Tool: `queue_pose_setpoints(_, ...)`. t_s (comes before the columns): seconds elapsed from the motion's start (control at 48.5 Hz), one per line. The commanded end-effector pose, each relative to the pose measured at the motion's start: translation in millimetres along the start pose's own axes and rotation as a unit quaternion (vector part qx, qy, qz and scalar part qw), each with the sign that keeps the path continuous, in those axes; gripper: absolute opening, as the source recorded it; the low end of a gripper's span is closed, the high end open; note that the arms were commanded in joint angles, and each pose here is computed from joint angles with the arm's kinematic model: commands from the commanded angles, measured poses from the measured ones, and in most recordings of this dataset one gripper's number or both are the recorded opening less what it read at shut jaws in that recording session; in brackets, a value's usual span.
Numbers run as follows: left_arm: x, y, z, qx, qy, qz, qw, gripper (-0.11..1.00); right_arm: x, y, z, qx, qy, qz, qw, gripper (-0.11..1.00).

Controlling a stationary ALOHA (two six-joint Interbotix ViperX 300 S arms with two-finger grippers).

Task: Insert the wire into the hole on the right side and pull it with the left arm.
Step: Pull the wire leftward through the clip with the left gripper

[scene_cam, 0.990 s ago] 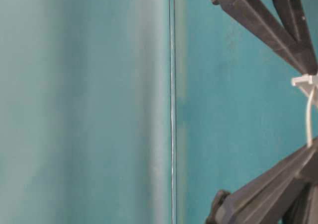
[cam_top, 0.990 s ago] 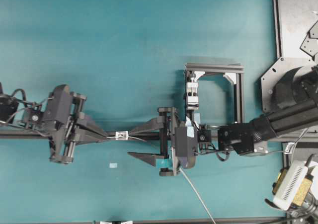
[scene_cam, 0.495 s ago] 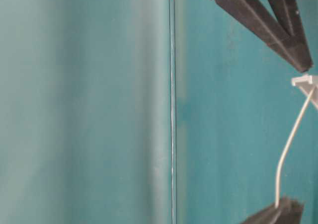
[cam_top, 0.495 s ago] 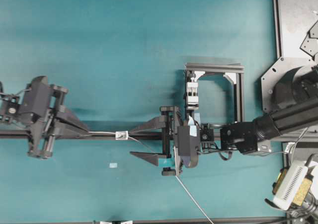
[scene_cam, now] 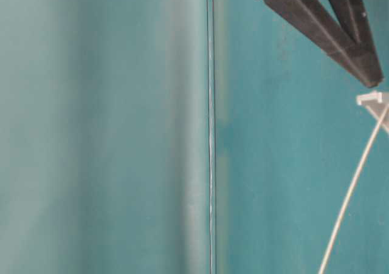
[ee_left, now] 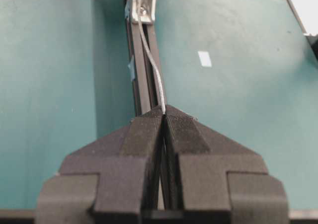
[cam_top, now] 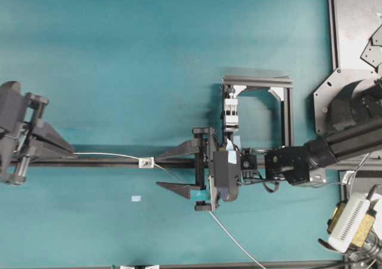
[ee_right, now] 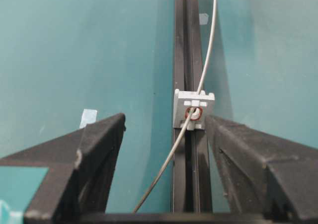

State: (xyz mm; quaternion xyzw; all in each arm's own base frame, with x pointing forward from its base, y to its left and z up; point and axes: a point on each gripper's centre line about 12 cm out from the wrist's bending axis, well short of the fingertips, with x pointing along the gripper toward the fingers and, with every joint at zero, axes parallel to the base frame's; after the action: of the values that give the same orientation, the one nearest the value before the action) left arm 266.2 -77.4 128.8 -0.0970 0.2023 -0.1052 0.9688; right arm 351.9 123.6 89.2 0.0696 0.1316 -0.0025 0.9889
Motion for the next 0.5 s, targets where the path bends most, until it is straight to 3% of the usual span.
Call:
queue_pose_setpoints(0.0, -7, -3, 4, 0.001, -0.008, -0.007, 0.9999, -0.11, -2, 4, 13, 0.008, -0.018, 0.006, 0.9998, 0.77)
queue_pose_setpoints(0.474, -16, -6, 1, 0.003, 0.012, -0.009, 0.9999, -0.11, -1, 4, 14, 0.007, -0.019, 0.007, 0.9998, 0.78)
